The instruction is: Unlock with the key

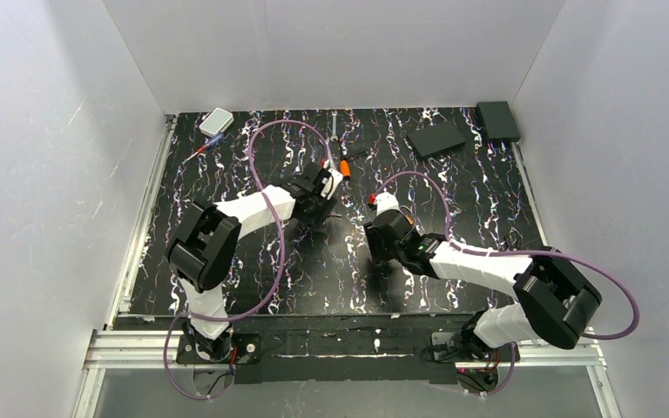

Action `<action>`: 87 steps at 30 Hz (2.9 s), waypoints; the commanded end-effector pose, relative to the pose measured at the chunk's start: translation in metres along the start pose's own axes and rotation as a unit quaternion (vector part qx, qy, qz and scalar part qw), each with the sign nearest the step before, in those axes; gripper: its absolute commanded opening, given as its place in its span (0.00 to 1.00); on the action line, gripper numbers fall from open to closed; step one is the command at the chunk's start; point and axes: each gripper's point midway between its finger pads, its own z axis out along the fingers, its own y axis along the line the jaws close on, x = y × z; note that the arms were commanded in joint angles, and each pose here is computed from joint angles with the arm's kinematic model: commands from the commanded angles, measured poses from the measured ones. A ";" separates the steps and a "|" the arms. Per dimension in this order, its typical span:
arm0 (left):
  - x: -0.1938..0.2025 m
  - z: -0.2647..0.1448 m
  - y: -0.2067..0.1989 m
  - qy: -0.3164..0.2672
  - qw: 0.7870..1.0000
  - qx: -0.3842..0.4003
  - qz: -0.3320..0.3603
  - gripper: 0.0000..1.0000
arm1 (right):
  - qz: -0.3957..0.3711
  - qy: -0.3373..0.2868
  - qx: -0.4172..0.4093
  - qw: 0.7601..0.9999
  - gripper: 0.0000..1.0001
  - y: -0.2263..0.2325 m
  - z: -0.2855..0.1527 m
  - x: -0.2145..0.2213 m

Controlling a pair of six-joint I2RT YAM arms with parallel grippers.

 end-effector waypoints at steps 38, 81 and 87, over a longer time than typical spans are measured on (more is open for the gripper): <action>-0.025 -0.057 0.084 -0.034 0.988 -0.088 -0.120 0.00 | -0.092 0.113 -0.392 0.908 0.01 0.129 0.005 -0.010; -0.023 -0.076 0.101 -0.048 0.981 -0.103 -0.159 0.00 | -0.022 0.116 -0.076 0.990 0.36 0.068 0.072 -0.033; -0.022 -0.078 0.101 -0.049 0.981 -0.102 -0.159 0.00 | -0.013 0.092 -0.100 0.991 0.35 0.086 0.089 -0.042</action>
